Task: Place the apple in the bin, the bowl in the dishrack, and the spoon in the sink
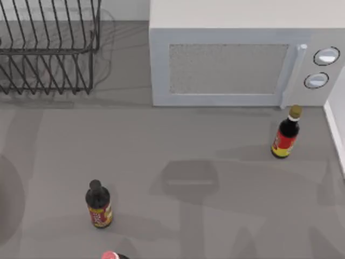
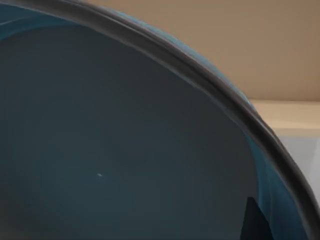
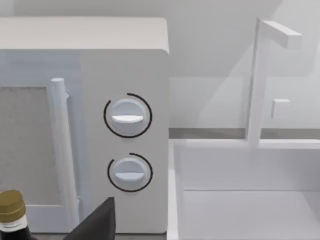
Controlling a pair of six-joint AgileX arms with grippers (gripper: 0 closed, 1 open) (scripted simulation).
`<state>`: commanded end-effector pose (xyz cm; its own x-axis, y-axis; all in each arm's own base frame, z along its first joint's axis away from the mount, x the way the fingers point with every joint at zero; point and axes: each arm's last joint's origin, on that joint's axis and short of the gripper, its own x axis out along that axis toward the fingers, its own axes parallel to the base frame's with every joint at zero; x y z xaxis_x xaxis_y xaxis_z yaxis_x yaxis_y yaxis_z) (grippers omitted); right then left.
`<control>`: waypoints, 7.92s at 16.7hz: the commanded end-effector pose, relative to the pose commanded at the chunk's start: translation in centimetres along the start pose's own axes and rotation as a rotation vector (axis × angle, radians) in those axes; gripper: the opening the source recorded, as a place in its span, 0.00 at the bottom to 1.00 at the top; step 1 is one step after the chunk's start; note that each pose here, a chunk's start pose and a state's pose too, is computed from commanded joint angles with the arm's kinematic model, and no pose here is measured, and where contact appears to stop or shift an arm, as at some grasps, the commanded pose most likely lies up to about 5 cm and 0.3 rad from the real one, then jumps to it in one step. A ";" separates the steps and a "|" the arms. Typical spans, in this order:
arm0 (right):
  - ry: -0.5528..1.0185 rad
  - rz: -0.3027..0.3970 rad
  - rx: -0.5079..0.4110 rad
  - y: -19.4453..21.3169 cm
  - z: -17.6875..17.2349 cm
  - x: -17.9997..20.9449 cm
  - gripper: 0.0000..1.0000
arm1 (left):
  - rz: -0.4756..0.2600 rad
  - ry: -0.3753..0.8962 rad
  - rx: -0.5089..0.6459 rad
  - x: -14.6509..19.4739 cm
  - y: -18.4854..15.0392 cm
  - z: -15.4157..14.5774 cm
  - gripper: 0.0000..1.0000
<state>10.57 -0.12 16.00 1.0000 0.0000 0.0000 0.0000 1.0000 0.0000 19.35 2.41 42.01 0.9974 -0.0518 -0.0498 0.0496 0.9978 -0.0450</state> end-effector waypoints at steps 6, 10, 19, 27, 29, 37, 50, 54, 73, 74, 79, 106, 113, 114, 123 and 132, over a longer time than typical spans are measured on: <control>0.000 0.000 0.000 0.0 0.0 0.0 1.00 | 0.031 -0.051 0.044 -1.2 0.5 -0.2 0.00; 0.000 0.000 0.000 0.0 0.0 0.0 1.00 | 0.029 -0.046 0.045 0.0 0.6 -0.5 0.00; 0.000 0.000 0.000 0.0 0.0 0.0 1.00 | 0.034 -0.076 0.045 14.6 2.6 -8.8 0.00; 0.000 0.000 0.000 0.0 0.0 0.0 1.00 | 0.031 -0.052 0.044 19.7 2.0 -19.0 0.00; 0.000 0.000 0.000 0.0 0.0 0.0 1.00 | 0.031 -0.051 0.044 19.7 2.0 -19.2 0.00; 0.000 0.000 0.000 0.0 0.0 0.0 1.00 | 0.031 -0.051 0.044 19.7 2.0 -19.2 0.45; 0.000 0.000 0.000 0.0 0.0 0.0 1.00 | 0.031 -0.051 0.044 19.7 2.0 -19.2 1.00; 0.000 0.000 0.000 0.0 0.0 0.0 1.00 | 0.032 -0.051 0.044 19.7 2.0 -19.2 1.00; 0.000 0.000 0.000 0.0 0.0 0.0 1.00 | 0.032 -0.223 0.020 -3.8 -1.7 -15.3 1.00; 0.000 0.000 0.000 0.0 0.0 0.0 1.00 | 0.033 -0.228 0.022 -5.0 -1.8 -16.4 1.00; 0.000 0.000 0.000 0.0 0.0 0.0 1.00 | 0.045 -0.140 0.032 -7.4 -1.9 -23.2 1.00; 1.383 0.157 -0.231 -2.8 3.4 8.6 1.00 | 0.051 -0.051 0.044 -7.3 -1.8 -26.5 1.00; 1.554 0.228 -0.227 -3.5 3.3 10.7 1.00 | 0.051 -0.051 0.044 -7.3 -1.8 -26.5 1.00; 1.554 0.228 -0.227 -3.5 3.3 10.7 1.00 | 0.051 -0.051 0.044 -7.3 -1.8 -26.5 1.00; 1.549 0.227 -0.228 -3.6 -1.6 11.3 1.00 | 0.051 -0.051 0.044 -7.3 -1.8 -26.5 1.00; 1.554 0.228 -0.227 -3.5 -6.7 10.7 1.00 | 0.051 -0.051 0.044 -7.3 -1.8 -26.5 1.00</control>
<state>21.30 -3.65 9.31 0.0049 0.0015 -1.0000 -0.2863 0.9581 0.0001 10.57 -0.12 16.00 1.0000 0.0000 0.0000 0.0000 1.0000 0.0000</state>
